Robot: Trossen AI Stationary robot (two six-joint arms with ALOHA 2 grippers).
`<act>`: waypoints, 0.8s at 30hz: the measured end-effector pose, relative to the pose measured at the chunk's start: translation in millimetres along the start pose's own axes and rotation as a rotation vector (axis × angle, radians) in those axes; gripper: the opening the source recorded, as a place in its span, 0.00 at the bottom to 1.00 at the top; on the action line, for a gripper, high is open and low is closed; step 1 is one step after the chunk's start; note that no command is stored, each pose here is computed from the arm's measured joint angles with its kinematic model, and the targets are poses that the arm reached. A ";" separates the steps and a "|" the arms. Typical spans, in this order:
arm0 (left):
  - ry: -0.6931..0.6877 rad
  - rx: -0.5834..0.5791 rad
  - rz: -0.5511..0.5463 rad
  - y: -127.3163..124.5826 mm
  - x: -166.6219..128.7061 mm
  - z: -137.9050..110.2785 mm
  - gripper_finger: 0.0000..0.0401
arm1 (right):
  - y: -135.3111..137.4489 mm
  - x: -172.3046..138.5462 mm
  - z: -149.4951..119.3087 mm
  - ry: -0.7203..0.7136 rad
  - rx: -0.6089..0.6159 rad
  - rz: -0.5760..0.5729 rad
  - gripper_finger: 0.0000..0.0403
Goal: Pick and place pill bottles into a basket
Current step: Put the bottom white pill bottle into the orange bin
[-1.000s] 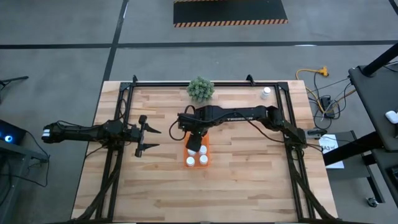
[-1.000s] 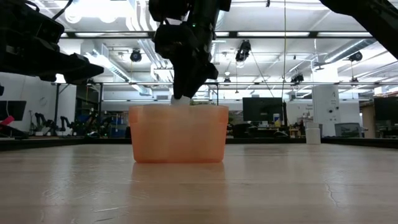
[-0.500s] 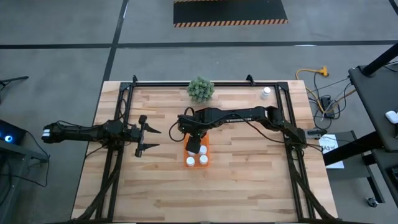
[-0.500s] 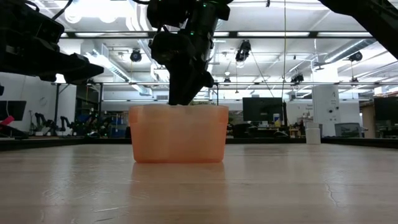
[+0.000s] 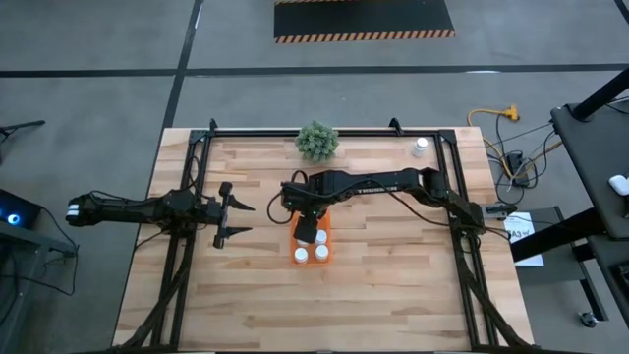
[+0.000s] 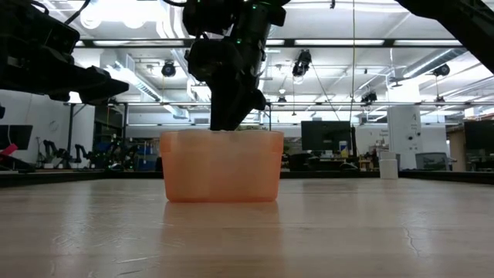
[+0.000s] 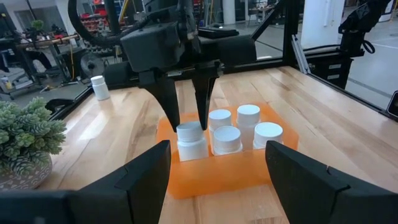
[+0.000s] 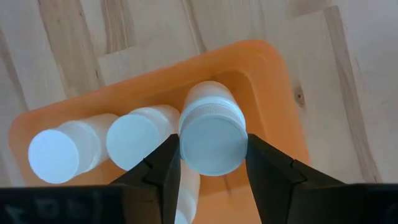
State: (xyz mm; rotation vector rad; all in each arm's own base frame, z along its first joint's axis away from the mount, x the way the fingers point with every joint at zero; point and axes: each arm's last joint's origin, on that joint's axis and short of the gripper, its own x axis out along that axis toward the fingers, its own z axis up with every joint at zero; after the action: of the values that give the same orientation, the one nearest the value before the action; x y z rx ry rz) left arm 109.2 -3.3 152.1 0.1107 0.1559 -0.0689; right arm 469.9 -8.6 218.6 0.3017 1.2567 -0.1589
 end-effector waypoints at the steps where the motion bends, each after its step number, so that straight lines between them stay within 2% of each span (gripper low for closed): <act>1: -0.001 0.000 0.000 0.0 0.0 0.1 0.61 | -0.1 0.5 -0.4 0.002 0.003 -0.001 0.34; 8: 0.001 0.000 0.000 0.0 0.1 -0.1 0.61 | -2.5 10.3 -6.9 0.039 0.018 -0.008 0.34; 24: -0.001 0.000 0.000 0.0 0.0 0.1 0.61 | -1.9 12.6 -4.7 0.006 0.012 0.006 0.34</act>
State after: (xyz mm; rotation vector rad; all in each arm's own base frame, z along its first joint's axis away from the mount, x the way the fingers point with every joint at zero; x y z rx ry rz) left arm 109.2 -3.3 152.1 0.1107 0.1553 -0.0691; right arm 469.0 -8.4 205.1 0.3170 1.2610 -0.1603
